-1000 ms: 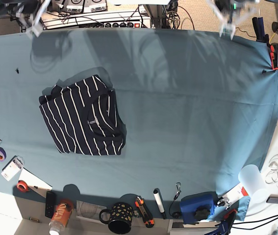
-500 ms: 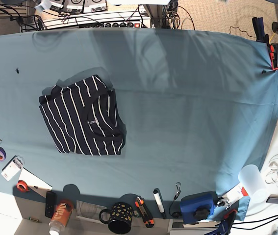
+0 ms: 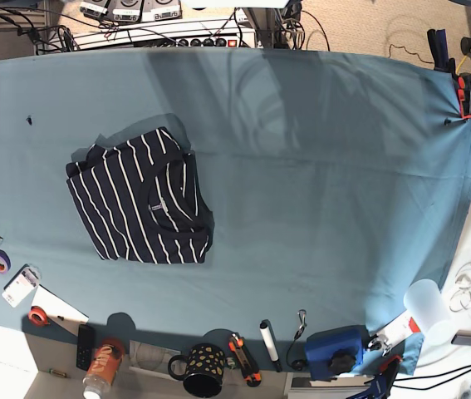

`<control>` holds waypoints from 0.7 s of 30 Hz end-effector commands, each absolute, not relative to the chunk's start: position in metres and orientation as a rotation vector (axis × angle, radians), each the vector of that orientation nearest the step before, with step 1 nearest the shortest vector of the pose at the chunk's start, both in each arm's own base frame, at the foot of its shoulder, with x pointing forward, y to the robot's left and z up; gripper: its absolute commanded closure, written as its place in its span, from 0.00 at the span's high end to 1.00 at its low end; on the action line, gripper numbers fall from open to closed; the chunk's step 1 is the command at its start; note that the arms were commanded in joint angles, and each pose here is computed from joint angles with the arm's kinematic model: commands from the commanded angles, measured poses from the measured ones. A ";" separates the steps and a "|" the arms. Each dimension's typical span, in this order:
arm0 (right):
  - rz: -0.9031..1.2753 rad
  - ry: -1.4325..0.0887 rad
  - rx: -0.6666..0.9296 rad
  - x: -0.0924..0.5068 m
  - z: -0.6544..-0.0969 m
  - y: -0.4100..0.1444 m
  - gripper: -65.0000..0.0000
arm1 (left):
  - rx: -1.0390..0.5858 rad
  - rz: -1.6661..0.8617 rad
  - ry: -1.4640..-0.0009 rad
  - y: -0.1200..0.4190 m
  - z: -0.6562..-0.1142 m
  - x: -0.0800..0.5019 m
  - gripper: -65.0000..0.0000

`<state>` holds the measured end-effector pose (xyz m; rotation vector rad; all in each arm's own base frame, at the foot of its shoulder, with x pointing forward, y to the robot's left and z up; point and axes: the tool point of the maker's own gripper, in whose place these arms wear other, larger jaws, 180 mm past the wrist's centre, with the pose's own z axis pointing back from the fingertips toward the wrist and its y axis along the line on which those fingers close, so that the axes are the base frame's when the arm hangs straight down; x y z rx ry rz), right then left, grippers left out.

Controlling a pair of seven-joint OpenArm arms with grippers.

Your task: Layout the t-shirt on the table in an organized manner, then fold the t-shirt properly

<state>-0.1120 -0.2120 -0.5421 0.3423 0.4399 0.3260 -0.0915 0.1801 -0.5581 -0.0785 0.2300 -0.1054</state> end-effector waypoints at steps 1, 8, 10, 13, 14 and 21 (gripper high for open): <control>0.341 0.445 0.321 -0.113 -0.546 -0.218 0.00 | -0.069 -0.117 0.240 0.189 -0.561 -0.096 0.00; 0.395 0.388 0.321 -0.099 -0.584 -0.213 0.00 | -0.136 -0.098 0.120 0.184 -0.599 -0.065 0.00; 0.414 0.375 0.320 -0.099 -0.591 -0.214 0.00 | -0.146 -0.074 0.073 0.182 -0.607 -0.060 0.00; 0.447 0.294 0.277 -0.091 -0.604 -0.221 0.00 | -0.157 -0.034 -0.015 0.180 -0.616 -0.056 0.00; 0.446 0.243 0.251 -0.084 -0.608 -0.224 0.00 | -0.163 -0.020 -0.051 0.178 -0.618 -0.052 0.00; 0.378 -0.072 0.066 -0.038 -0.625 -0.249 0.00 | -0.210 0.039 -0.144 0.149 -0.630 -0.040 0.00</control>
